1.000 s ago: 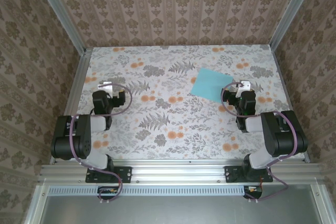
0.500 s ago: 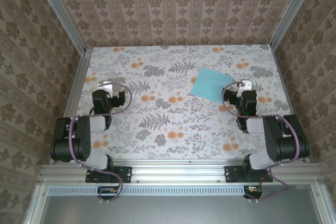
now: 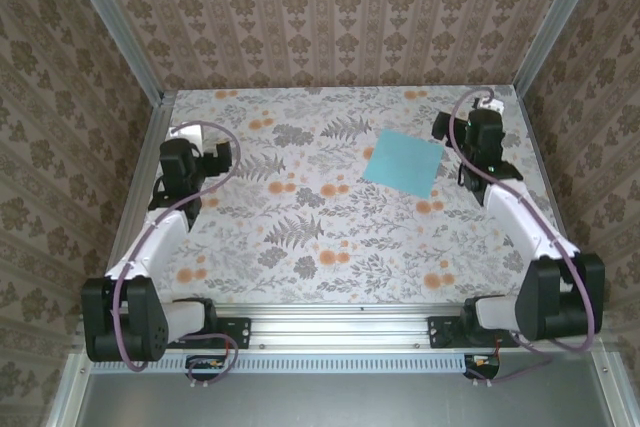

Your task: Fold a paper plane with a square sheet of paper (pick it up from the middle)

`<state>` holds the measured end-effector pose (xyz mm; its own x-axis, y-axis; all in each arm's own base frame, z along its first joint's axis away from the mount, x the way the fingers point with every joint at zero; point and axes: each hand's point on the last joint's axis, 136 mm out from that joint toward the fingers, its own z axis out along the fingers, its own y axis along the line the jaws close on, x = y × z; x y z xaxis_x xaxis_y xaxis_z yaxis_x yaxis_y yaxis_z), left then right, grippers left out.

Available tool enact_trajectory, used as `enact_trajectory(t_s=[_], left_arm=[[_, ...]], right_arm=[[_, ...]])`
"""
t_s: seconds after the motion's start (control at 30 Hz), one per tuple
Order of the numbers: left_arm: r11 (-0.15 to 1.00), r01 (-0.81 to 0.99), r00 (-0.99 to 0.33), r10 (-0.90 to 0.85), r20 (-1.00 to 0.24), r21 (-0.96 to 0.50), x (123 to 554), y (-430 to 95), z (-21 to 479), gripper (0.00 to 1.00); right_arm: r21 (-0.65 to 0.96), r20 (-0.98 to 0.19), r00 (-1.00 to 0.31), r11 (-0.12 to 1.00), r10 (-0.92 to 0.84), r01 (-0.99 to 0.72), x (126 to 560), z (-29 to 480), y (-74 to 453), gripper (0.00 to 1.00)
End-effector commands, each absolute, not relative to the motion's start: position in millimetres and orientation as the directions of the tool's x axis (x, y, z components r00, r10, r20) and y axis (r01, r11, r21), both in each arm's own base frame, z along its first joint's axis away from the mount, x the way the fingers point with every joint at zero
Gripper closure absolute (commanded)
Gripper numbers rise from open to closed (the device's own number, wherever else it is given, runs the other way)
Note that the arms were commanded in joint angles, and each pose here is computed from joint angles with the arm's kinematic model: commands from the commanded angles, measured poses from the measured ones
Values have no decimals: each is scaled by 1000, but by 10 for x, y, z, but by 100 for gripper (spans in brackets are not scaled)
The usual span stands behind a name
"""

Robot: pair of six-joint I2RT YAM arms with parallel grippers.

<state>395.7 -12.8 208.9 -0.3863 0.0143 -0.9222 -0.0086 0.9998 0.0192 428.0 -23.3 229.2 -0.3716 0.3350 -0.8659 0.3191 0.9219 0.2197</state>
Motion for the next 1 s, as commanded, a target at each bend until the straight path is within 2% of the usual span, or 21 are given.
enact_trajectory(t_s=[0.0, 0.2, 0.4, 0.73, 0.97], left_arm=[[998, -5, -485, -64, -872, -70, 3864, -218, 2004, 0], [970, 2, -517, -206, -831, -242, 3894, -393, 2067, 0], [951, 57, -597, -210, -774, -303, 3885, -592, 1986, 0], [949, 81, -634, -186, -751, -303, 3900, -713, 1898, 0], [953, 75, -659, -174, -732, -295, 3934, -764, 1791, 0]], right_arm=[[263, -645, -622, 893, 444, 365, 4196, 1655, 37, 0], [326, -440, -781, 889, 443, 320, 4575, 1145, 677, 0], [307, -395, -856, 926, 334, 219, 4806, 928, 1350, 0], [284, -262, -927, 940, 268, 192, 4841, 465, 1816, 3], [231, -187, -964, 962, 191, 146, 4571, 263, 1930, 4]])
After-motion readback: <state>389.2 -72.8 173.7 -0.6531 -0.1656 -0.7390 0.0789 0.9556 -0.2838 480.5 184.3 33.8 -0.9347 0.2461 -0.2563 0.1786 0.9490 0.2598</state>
